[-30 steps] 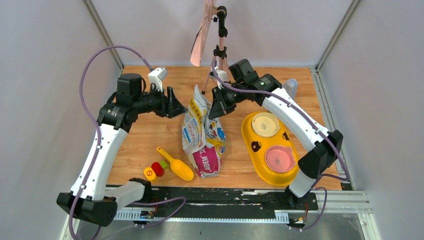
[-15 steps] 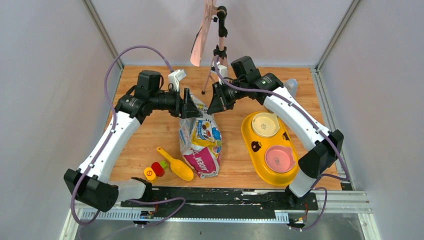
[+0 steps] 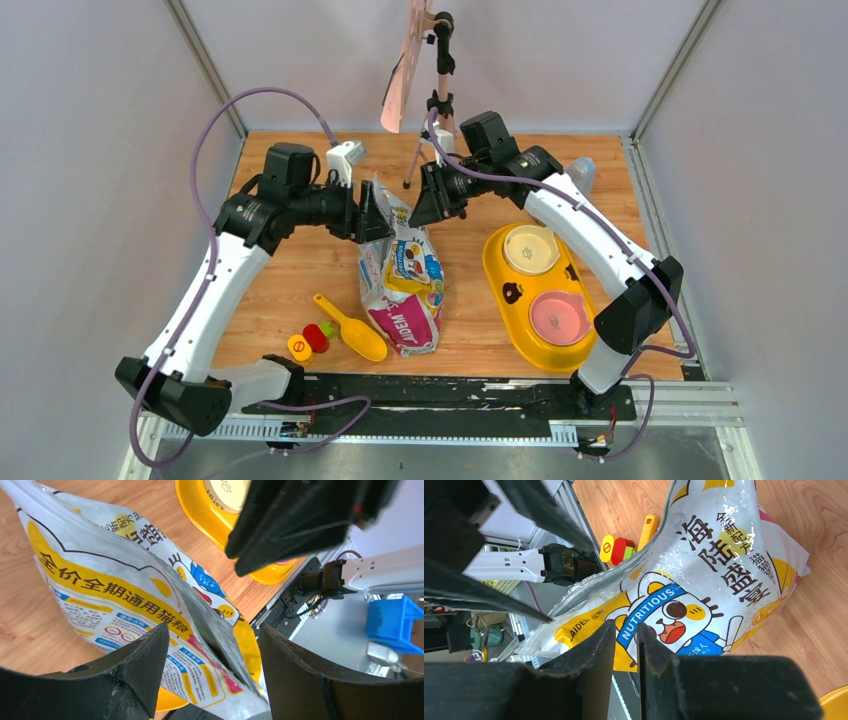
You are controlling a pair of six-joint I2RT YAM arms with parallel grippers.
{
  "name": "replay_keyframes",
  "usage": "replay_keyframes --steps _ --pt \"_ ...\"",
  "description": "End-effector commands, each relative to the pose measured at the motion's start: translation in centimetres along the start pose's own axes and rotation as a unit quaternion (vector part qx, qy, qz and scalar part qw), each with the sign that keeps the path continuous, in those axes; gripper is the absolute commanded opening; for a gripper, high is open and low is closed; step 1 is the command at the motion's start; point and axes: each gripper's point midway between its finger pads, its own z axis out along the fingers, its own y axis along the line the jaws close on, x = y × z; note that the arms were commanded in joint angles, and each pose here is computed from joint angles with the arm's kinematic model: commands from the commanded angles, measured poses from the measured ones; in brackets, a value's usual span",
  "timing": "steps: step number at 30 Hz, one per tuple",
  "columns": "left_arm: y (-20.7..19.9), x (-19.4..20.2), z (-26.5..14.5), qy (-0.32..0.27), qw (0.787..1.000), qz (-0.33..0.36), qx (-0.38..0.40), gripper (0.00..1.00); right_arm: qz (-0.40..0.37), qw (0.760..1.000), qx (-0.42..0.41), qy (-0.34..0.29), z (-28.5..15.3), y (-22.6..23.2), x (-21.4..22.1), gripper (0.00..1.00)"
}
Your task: Serve the pet food
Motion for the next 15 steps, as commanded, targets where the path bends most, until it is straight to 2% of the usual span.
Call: replay_keyframes --steps 1,6,11,15 --pt "-1.9 -0.3 -3.1 -0.024 0.998 0.059 0.002 0.74 -0.009 1.0 -0.007 -0.017 -0.2 0.7 -0.8 0.24" --pt "-0.8 0.2 -3.1 -0.017 0.998 0.056 -0.017 0.69 -0.006 1.0 -0.005 -0.015 0.0 0.7 -0.8 0.25" --pt "-0.3 -0.3 -1.7 -0.006 1.0 0.026 -0.013 0.59 -0.008 1.0 -0.002 -0.019 0.2 0.9 -1.2 0.49" --pt "0.2 -0.7 -1.0 -0.002 1.0 0.02 -0.017 0.51 -0.013 1.0 -0.004 -0.023 0.2 1.3 -1.5 0.6"
